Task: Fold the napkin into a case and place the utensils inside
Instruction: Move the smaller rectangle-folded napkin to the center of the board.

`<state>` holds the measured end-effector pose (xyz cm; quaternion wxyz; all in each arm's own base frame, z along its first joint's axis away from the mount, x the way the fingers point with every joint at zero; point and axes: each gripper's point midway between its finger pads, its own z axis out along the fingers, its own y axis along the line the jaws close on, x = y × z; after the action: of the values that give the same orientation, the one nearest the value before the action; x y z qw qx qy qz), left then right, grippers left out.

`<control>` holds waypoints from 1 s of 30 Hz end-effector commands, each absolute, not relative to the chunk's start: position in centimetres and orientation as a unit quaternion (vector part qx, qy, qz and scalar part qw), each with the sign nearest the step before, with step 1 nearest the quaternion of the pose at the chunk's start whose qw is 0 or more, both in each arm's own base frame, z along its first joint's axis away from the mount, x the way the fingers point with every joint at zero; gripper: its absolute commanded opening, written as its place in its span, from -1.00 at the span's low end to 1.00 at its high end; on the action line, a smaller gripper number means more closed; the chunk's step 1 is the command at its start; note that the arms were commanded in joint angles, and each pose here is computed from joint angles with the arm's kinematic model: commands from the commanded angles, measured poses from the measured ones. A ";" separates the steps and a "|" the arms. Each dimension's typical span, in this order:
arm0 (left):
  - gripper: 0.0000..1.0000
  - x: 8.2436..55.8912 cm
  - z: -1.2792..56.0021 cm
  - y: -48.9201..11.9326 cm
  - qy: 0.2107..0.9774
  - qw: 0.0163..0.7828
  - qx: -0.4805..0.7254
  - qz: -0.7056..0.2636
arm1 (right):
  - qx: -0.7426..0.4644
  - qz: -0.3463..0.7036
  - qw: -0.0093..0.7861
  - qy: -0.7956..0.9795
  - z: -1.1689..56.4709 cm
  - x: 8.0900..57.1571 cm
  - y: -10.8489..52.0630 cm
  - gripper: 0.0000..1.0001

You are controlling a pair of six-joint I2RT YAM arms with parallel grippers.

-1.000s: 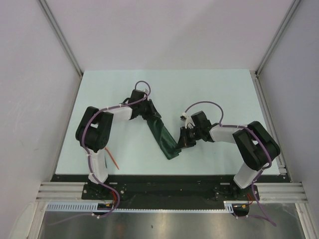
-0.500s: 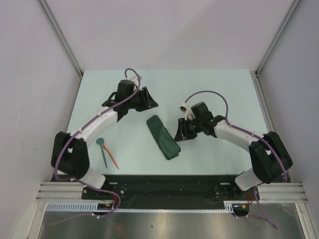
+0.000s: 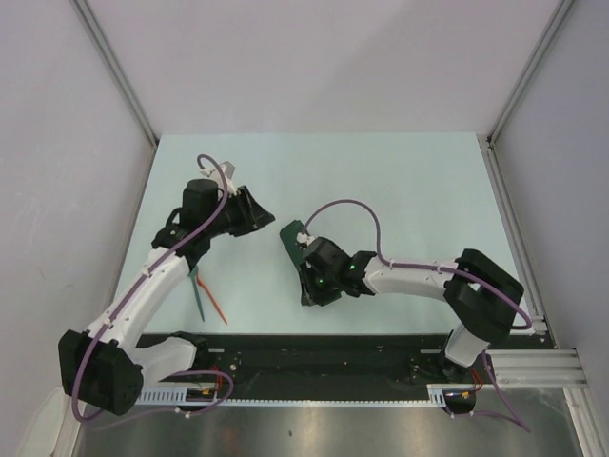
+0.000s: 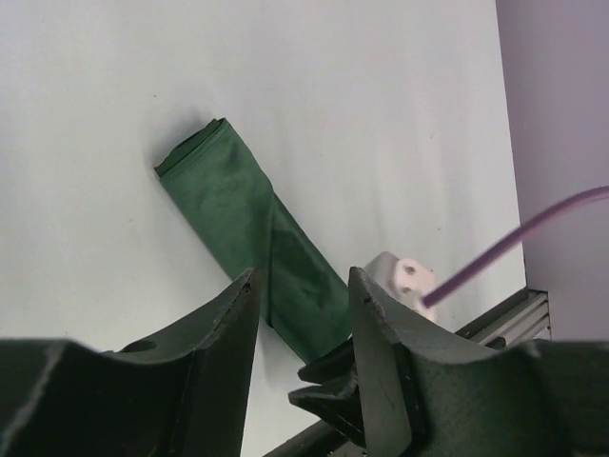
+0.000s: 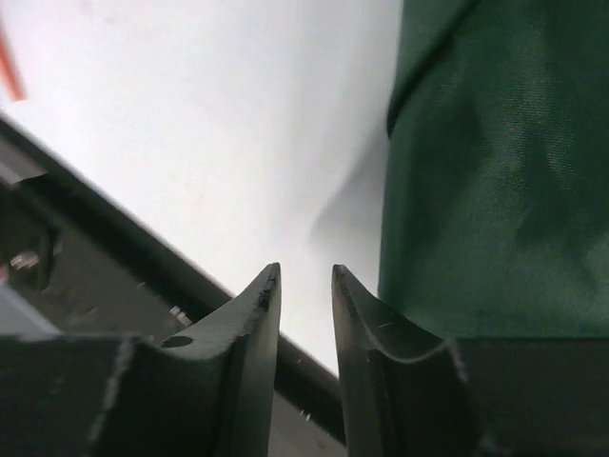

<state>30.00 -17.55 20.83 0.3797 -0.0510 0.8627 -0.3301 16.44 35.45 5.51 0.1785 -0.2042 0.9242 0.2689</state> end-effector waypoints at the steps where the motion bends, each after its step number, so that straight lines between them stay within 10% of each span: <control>1: -0.05 29.1 22.4 -17.1 0.851 0.400 -0.033 -0.338 | -0.157 0.223 0.244 0.931 5.1 18.8 36.6 -0.40; 17: -0.05 27.9 22.0 -16.4 0.849 0.400 -0.034 -0.343 | -0.075 0.047 0.268 0.959 -0.5 23.1 29.6 -0.36; 30: -0.05 27.9 21.6 -15.9 0.852 0.398 -0.038 -0.338 | -0.096 0.004 0.365 0.926 0.8 37.2 27.9 -0.31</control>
<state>27.95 -16.29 20.88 0.3850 -0.0500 0.8575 -0.3377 33.14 29.69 2.16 0.3505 -0.0642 0.9324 0.0608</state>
